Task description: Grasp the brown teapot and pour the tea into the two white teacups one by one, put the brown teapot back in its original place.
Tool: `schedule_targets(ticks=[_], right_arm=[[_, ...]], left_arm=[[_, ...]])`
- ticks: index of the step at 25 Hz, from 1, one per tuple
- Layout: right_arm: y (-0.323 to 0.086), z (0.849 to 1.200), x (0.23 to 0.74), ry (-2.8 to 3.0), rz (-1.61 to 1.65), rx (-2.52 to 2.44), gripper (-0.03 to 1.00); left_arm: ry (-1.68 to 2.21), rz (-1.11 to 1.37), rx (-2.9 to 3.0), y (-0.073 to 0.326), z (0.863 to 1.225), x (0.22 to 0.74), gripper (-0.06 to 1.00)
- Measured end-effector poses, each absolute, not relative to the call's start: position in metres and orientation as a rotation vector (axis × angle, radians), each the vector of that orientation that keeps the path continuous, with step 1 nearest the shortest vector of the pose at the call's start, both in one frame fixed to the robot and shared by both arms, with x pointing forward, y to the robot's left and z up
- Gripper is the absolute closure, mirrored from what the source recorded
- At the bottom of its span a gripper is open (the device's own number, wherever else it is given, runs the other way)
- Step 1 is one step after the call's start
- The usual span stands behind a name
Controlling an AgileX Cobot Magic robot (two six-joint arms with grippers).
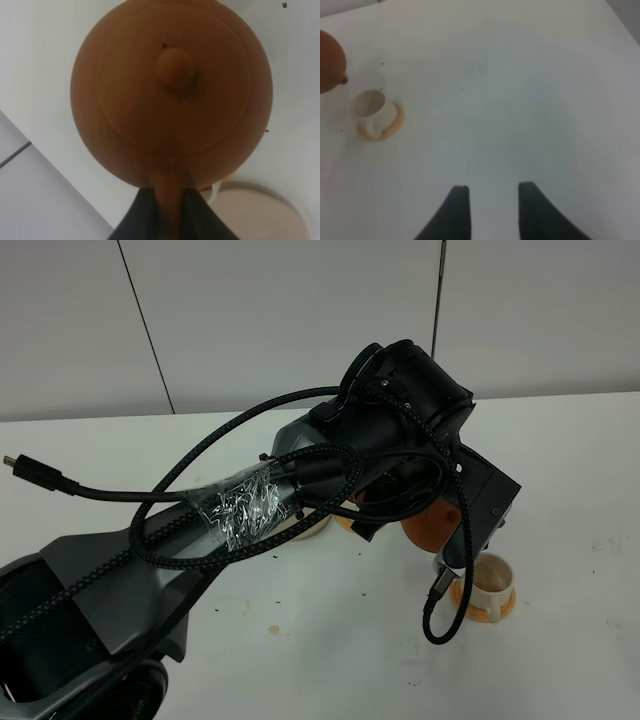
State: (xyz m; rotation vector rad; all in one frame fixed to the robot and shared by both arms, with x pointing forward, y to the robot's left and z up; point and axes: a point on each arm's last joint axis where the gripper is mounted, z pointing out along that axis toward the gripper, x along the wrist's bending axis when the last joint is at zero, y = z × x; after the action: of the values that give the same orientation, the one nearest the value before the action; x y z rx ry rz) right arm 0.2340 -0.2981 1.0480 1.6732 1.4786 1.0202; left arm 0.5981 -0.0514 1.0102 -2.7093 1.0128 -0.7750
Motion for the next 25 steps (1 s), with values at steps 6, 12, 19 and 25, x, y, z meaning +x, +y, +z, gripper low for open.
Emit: schedule_targets(ticks=[6, 12, 19, 25], right_arm=[[-0.2981, 1.048, 0.234, 1.479, 1.02, 1.673, 0.73], [-0.2981, 1.048, 0.234, 1.479, 1.02, 1.673, 0.73], [-0.2981, 1.048, 0.234, 1.479, 1.02, 1.673, 0.73], [-0.2981, 1.048, 0.234, 1.479, 1.02, 1.673, 0.73]], left_arm=[[1.025, -0.781, -2.703, -0.0517, 1.0103, 0.5984, 0.77], [1.045, -0.789, -2.691, -0.0521, 1.0106, 0.5988, 0.77], [1.05, -0.803, -2.691, -0.0529, 1.011, 0.5993, 0.77], [1.095, -0.768, -2.66, -0.0514, 1.0103, 0.5983, 0.77]])
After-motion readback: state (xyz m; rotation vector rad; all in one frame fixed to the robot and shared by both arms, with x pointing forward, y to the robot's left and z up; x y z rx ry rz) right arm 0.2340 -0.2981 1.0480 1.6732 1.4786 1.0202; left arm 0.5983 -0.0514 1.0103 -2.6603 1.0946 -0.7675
